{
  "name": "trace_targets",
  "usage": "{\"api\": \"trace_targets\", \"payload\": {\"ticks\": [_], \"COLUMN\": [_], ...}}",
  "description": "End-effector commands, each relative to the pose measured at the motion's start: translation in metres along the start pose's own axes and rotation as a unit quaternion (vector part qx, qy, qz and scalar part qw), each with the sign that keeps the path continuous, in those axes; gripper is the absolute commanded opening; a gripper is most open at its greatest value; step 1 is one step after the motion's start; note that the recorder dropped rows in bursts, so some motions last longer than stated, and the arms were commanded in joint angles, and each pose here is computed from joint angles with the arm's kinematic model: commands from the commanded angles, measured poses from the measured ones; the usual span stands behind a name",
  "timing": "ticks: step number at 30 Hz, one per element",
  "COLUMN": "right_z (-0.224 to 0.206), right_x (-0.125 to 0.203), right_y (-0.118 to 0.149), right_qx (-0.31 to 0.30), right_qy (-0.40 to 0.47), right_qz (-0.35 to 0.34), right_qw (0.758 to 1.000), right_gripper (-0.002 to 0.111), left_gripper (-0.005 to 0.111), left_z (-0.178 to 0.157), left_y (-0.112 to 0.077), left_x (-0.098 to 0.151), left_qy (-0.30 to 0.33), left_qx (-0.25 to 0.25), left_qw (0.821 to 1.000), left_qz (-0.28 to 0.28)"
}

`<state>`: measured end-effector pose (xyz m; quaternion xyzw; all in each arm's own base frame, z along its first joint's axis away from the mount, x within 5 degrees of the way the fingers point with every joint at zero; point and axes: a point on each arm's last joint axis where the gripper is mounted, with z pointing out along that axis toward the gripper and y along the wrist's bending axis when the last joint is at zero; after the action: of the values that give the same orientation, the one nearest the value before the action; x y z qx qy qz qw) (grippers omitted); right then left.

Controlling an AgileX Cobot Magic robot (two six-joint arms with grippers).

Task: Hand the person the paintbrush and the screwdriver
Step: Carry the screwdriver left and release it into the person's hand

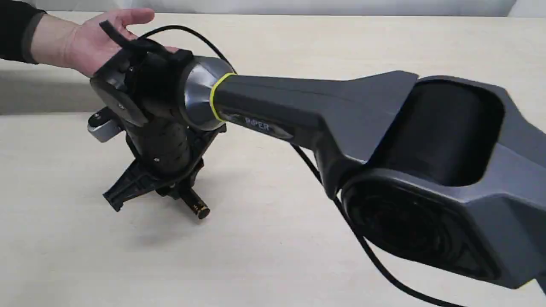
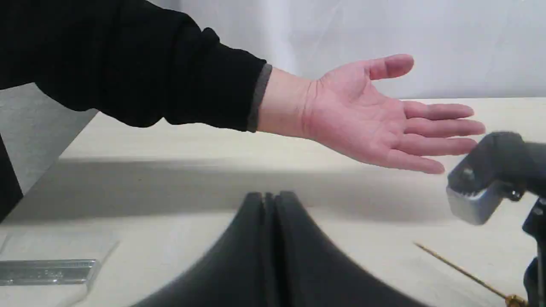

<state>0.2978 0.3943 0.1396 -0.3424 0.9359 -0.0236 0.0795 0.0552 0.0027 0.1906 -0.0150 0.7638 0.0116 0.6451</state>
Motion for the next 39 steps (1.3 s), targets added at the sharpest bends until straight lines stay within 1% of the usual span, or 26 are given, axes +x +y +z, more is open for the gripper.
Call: {"api": "trace_targets", "payload": {"ticks": [1, 7, 11, 16, 19, 24, 26, 28, 32, 33, 34, 36, 37, 39], "right_z": [-0.055, -0.113, -0.124, -0.109, -0.087, -0.053, -0.044, -0.038, -0.039, -0.041, -0.049, -0.062, -0.072, -0.091], "right_x": [-0.005, -0.013, -0.023, -0.035, -0.04, -0.048, -0.049, -0.049, -0.044, -0.043, -0.04, -0.036, -0.033, -0.026], "right_y": [-0.01, -0.016, -0.02, -0.019, -0.018, -0.025, -0.024, -0.023, -0.026, -0.027, -0.029, -0.033, -0.036, -0.041], "right_qx": [0.0, -0.021, -0.004, 0.003, 0.003, 0.004, 0.004, 0.008, 0.017, 0.019, 0.023, 0.031, 0.037, 0.045], "right_qy": [-0.068, -0.187, -0.255, -0.289, -0.283, -0.278, -0.276, -0.272, -0.244, -0.239, -0.231, -0.218, -0.213, -0.203], "right_qz": [-0.007, -0.004, -0.02, -0.033, -0.035, -0.032, -0.035, -0.038, -0.034, -0.033, -0.03, -0.025, -0.023, -0.018], "right_qw": [0.998, 0.982, 0.967, 0.957, 0.958, 0.96, 0.96, 0.962, 0.969, 0.97, 0.972, 0.975, 0.976, 0.978], "right_gripper": [0.005, 0.005, 0.005, 0.005, 0.005, 0.005, 0.01, 0.021, 0.054, 0.058, 0.061, 0.06, 0.057, 0.047], "left_gripper": [0.0, 0.0, 0.0, 0.0, 0.0, 0.0, 0.0, 0.0, 0.0, 0.0, 0.0, 0.0, 0.0, 0.0], "left_z": [0.0, 0.0, 0.0, 0.0, 0.0, 0.0, 0.0, 0.0, 0.0, 0.0, 0.0, 0.0, 0.0, 0.0], "left_y": [-0.001, -0.001, -0.001, -0.001, -0.001, -0.001, -0.001, -0.001, -0.001, -0.001, -0.001, -0.001, -0.001, -0.001], "left_x": [0.0, 0.0, 0.0, 0.0, 0.0, 0.0, 0.0, 0.0, 0.0, 0.0, 0.0, 0.0, 0.0, 0.0], "left_qy": [-0.003, -0.004, -0.003, -0.003, -0.003, -0.003, -0.003, -0.003, -0.003, -0.003, -0.003, -0.002, -0.003, -0.003], "left_qx": [0.005, 0.005, 0.005, 0.005, 0.005, 0.005, 0.005, 0.005, 0.005, 0.005, 0.005, 0.005, 0.005, 0.005], "left_qw": [1.0, 1.0, 1.0, 1.0, 1.0, 1.0, 1.0, 1.0, 1.0, 1.0, 1.0, 1.0, 1.0, 1.0], "left_qz": [-0.002, -0.001, -0.001, -0.001, -0.001, -0.001, -0.001, -0.001, -0.001, -0.001, -0.002, -0.002, -0.002, -0.002]}}
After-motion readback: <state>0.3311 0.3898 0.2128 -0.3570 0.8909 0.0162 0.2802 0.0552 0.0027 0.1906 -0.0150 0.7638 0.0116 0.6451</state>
